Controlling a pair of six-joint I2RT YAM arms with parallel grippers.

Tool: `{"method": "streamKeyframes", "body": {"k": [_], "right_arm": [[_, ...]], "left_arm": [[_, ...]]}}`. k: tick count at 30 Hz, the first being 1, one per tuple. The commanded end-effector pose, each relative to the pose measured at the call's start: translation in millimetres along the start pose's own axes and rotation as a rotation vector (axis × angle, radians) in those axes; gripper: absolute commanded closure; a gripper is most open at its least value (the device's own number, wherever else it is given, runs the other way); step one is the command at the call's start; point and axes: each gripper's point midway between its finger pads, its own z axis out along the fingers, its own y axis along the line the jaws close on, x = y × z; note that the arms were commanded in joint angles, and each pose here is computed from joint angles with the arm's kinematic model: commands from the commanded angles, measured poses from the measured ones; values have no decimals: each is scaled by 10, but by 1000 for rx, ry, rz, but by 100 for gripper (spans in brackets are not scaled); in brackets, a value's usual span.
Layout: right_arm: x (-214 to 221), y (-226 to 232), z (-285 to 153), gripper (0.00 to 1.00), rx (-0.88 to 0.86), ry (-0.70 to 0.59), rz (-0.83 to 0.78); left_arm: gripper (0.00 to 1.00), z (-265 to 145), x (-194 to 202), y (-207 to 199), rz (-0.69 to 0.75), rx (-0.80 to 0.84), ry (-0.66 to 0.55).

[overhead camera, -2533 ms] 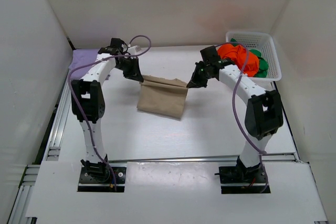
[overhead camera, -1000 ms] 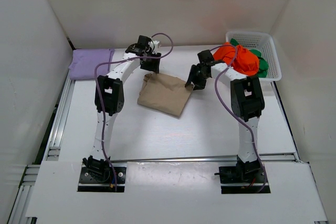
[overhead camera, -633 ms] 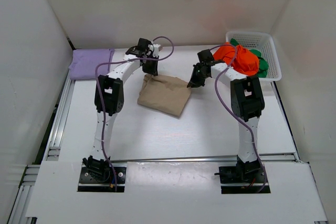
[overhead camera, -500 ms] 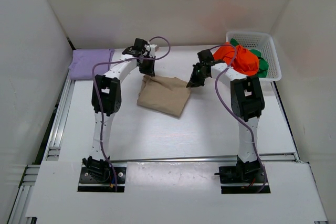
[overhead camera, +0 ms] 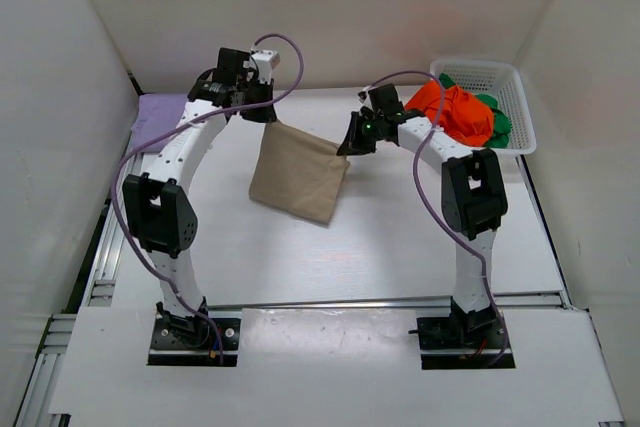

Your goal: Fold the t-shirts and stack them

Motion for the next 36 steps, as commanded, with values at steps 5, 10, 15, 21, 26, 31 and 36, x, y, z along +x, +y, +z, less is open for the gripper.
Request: {"method": "streamKeyframes", "body": {"k": [5,10,15,21,26,31,36], "right_arm": [[-393,265,-77,100,-60,-67,-61],[-372,129,-16,100,5,-58,-18],[-402,-45,131,100,46,-58,26],[-659,-389,316,56,96,-99,130],[-960,-667,108,53,221,-213,175],[-962,-592,-186,65,268,-269,135],[-746,-146,-173,88,225,-269,37]], "left_arm": [[90,-6,282,369,-38,-140,98],[90,336,264,560,-58,-144,120],[90,734,149,738,-62,-151,110],[64,993,132,948,-55,-222,91],[27,1023,-125,1173,-39,-335,19],[24,783,-288,1080,-32,-323,-32],[71,829,33,605,-20,-159,48]]}}
